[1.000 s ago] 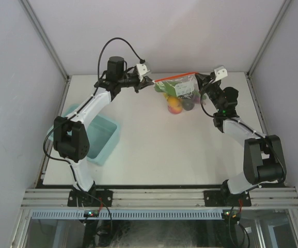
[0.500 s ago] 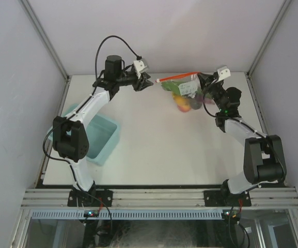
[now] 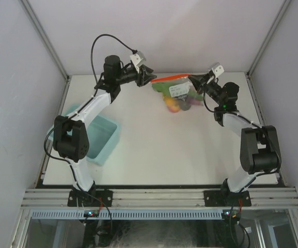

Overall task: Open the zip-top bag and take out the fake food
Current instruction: Unzip the zipper food storage bag at the center of the board, then open the zipper of the food storage bag at the center of the board.

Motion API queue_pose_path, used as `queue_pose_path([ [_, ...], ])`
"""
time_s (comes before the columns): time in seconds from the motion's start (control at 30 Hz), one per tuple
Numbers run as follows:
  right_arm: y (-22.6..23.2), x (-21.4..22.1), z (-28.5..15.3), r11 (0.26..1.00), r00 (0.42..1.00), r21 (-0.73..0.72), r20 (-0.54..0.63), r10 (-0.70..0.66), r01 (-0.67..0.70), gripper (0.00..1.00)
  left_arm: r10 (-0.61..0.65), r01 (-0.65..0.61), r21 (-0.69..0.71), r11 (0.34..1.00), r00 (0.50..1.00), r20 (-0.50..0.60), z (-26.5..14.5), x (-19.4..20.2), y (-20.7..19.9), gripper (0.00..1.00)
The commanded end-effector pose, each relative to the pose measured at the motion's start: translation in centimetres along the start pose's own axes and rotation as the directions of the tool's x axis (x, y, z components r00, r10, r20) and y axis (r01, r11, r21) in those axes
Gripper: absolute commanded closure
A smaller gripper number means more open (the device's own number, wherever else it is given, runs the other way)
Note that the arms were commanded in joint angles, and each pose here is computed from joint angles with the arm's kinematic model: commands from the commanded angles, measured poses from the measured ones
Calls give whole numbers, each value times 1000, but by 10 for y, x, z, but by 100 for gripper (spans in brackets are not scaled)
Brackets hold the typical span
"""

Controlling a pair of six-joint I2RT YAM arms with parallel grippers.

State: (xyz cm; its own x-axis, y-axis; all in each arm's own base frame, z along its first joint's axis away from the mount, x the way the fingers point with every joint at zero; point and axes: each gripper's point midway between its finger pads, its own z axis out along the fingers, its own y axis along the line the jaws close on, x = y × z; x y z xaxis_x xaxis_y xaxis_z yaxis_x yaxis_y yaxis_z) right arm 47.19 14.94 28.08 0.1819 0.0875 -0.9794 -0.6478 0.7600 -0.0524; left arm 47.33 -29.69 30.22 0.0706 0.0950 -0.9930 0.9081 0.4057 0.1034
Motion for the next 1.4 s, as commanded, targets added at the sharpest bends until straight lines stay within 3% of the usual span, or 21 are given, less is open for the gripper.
queue_pose_path([
  [0.0,14,-49,11,991,989,-111,136,-62,77,100,139,-137,-41,990,990,39,11,-21,-7,62],
  [0.23,28,-42,15,972,991,-220,123,-55,82,100,144,-143,-39,989,989,33,22,-19,-9,71],
  [0.47,41,-35,18,945,991,-312,114,-63,96,100,131,-131,-5,991,991,33,27,-13,-14,60],
  [0.63,43,-29,19,936,991,-335,110,-75,108,100,154,-154,93,984,988,-1,32,3,-30,57],
  [1.1,41,-25,21,937,992,-335,103,-73,104,100,165,-156,160,975,985,-42,41,23,-41,49],
  [1.27,40,-24,21,938,992,-332,102,-73,103,100,164,-155,152,976,985,-48,41,22,-41,48],
  [1.37,41,-25,21,936,992,-336,103,-74,104,100,166,-155,153,976,984,-59,42,25,-41,56],
])
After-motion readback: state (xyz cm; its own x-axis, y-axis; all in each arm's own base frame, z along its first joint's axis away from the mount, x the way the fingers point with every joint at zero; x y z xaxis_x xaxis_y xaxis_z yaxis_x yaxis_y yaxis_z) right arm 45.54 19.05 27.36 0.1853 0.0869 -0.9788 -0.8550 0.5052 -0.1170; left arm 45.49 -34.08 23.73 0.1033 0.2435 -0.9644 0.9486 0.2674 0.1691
